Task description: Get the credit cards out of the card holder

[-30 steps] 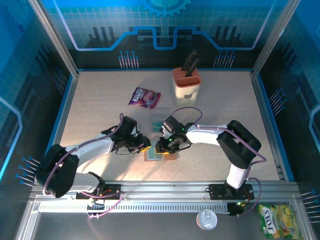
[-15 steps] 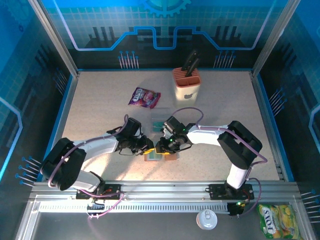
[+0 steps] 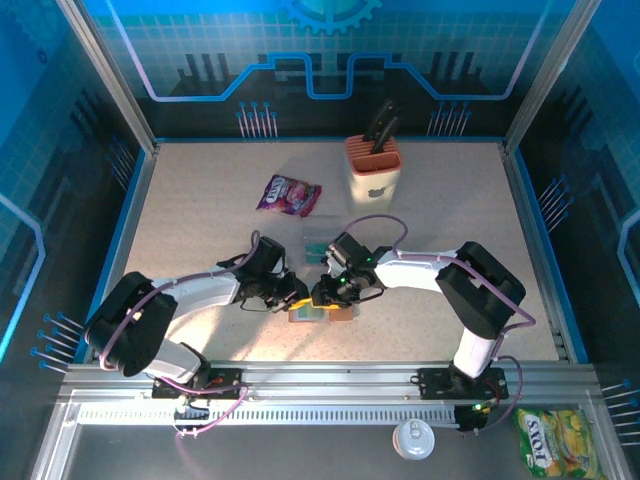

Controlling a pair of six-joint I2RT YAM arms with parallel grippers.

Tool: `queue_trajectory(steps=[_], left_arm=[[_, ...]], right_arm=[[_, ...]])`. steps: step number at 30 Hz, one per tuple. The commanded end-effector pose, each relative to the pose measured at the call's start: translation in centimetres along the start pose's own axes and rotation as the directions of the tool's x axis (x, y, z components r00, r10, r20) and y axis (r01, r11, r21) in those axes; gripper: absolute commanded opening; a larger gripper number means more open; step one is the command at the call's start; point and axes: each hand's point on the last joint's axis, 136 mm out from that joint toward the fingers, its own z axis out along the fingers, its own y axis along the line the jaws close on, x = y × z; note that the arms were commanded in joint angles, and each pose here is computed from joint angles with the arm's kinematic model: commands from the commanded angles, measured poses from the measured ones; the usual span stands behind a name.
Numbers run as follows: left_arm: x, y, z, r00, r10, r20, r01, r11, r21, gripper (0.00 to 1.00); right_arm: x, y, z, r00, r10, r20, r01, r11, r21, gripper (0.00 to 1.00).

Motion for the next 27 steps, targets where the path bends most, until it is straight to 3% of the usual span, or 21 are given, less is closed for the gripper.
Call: queue_trajectory(steps=[1,16,27], left_arm=[[0.0,-1.7,-0.4,1.0,0.023,-0.003,-0.023,0.999,0.039,0.18],[-0.4,-3.8,-1.0,0.999,0.049,-0.007,-0.049,0.997,0.06,0.16],[-0.6,-5.2,1.0,0.997,0.073,-0.041,-0.071,0.997,0.038,0.16]], right_arm=[[0.0,0.2,-1.0,1.0,0.016,0.012,-0.016,1.0,-0.011,0.34],[-0.9,0.4,-3.9,0.996,0.008,0.092,-0.007,1.0,-0.009,0.34],[-0.6,-1.1,-5.6,0.991,0.025,0.129,-0.024,1.0,-0.007,0.34]])
